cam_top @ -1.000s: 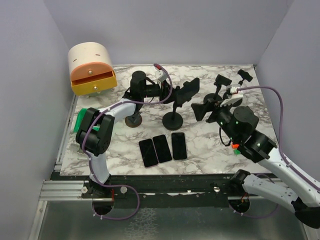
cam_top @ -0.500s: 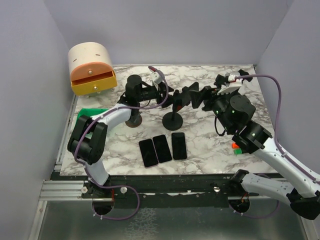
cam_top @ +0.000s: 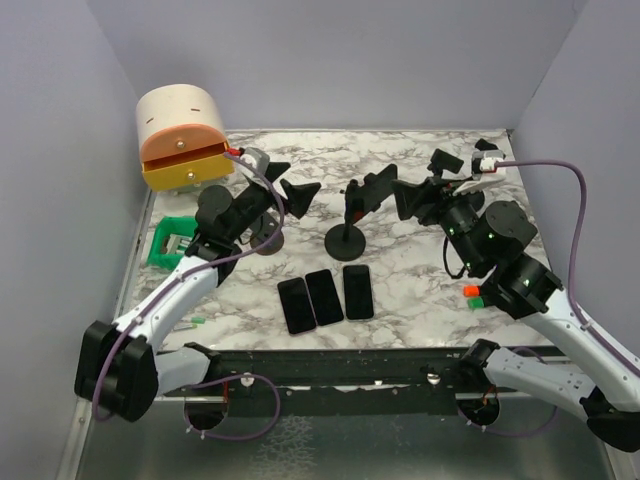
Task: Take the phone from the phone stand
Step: Move the phone stand with the phone to the center of the board, then remove the phone from the phone stand.
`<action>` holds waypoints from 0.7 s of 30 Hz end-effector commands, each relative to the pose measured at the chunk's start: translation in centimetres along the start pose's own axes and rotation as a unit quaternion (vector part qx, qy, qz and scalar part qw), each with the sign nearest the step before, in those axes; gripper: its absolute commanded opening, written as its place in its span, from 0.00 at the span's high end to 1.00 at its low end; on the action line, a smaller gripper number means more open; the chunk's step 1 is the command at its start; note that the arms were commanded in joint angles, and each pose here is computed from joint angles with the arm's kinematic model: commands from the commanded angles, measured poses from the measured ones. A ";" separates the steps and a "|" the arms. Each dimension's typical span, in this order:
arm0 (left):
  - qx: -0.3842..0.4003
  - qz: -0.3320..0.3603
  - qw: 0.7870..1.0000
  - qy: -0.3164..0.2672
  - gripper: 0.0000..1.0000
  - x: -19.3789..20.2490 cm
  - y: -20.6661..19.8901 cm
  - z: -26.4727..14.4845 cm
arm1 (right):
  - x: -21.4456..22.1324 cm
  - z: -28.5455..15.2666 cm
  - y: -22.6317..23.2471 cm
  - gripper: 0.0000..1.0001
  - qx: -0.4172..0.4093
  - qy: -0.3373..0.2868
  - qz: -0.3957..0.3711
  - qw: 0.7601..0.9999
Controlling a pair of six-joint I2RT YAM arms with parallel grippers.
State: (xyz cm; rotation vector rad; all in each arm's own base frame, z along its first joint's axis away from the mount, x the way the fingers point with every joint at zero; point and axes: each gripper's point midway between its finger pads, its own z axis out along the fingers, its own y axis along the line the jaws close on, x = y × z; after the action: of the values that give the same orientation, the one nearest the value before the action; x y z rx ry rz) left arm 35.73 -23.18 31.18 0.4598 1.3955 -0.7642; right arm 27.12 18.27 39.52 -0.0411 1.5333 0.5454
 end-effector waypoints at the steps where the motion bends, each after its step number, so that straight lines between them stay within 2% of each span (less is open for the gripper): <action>1: 0.037 -0.057 0.997 -0.026 0.01 -2.2 -3.3 -2.8 | 1.6 0.1 -0.6 0.20 0.008 0.016 -0.013 1.000; 6: 0.129 -0.084 0.988 -0.017 0.01 -3.3 -8.2 -2.8 | 3.3 0.3 -0.5 0.18 0.024 0.040 0.064 0.997; 11: 0.167 -0.070 0.984 0.004 0.01 -3.1 -11.6 -1.6 | 4.3 -0.2 0.8 0.16 0.005 0.061 0.146 0.987; 16: 0.132 -0.033 0.990 0.038 0.01 -1.5 -11.3 0.0 | 3.4 -1.4 1.2 0.16 -0.007 0.057 0.181 0.982; 21: 0.088 0.007 0.995 0.053 0.11 0.1 -9.2 1.6 | 3.6 -2.2 0.5 0.16 0.007 0.061 0.200 0.978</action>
State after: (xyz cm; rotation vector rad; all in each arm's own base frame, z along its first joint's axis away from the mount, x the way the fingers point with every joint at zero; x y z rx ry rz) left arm 27.60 -30.99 34.53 0.6597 1.3689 -1.0227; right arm 25.33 19.40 37.34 0.1984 1.6293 0.8319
